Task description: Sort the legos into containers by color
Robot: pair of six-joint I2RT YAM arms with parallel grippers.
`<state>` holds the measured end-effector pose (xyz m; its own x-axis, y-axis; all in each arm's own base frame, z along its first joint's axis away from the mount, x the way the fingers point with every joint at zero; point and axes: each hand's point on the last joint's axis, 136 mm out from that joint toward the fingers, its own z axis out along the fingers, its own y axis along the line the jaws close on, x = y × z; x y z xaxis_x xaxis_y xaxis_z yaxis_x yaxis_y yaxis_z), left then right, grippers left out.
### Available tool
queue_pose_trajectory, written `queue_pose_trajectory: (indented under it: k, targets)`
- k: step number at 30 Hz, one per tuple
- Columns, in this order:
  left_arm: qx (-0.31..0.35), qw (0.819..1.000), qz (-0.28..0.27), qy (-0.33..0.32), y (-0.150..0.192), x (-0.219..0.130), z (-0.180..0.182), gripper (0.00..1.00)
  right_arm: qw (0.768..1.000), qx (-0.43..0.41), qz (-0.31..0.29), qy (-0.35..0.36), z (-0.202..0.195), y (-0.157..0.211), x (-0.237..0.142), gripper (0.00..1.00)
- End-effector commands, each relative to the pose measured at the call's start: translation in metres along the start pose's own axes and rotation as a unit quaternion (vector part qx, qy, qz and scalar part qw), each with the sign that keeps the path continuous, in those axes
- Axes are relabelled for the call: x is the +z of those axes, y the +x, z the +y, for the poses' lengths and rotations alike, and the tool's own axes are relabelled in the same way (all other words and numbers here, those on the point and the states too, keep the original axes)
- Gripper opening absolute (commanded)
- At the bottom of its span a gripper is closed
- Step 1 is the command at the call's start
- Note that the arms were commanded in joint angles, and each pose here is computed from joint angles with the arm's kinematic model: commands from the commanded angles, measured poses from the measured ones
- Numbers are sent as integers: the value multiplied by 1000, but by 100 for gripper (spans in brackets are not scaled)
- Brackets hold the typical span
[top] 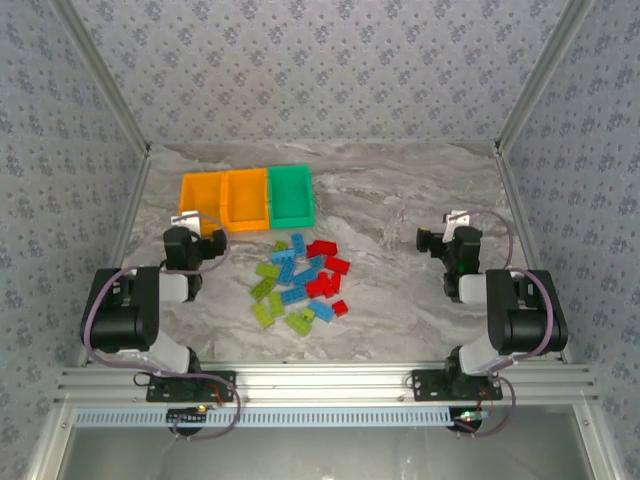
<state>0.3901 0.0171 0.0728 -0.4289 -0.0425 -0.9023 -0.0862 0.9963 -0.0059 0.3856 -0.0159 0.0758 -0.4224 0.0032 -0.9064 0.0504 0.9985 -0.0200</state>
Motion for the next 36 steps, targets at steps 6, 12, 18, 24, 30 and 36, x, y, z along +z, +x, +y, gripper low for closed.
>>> queue_pose_trajectory:
  k: [6, 12, 18, 24, 30, 36]
  targets:
    - [3, 1000, -23, 11, -18, 0, -4, 99, 1000, -6, -8, -4, 0, -8, 2, 100]
    - [3, 1000, -23, 10, -17, 0, -4, 99, 1000, -4, -8, -5, 0, -8, 2, 100]
    - [2, 1000, -23, 11, -18, 0, -4, 99, 1000, -2, -12, -5, -1, -11, 1, 100]
    - [3, 1000, -23, 10, -17, 0, -4, 99, 996, 33, -33, 75, -23, -40, -38, 100]
    - [36, 998, -55, -5, -31, -19, -13, 99, 965, 244, 83, 46, -6, -42, -112, 100]
    - [-102, 994, 12, -31, -76, -86, -12, 99, 934, 170, 226, -220, 125, -32, -169, 98]
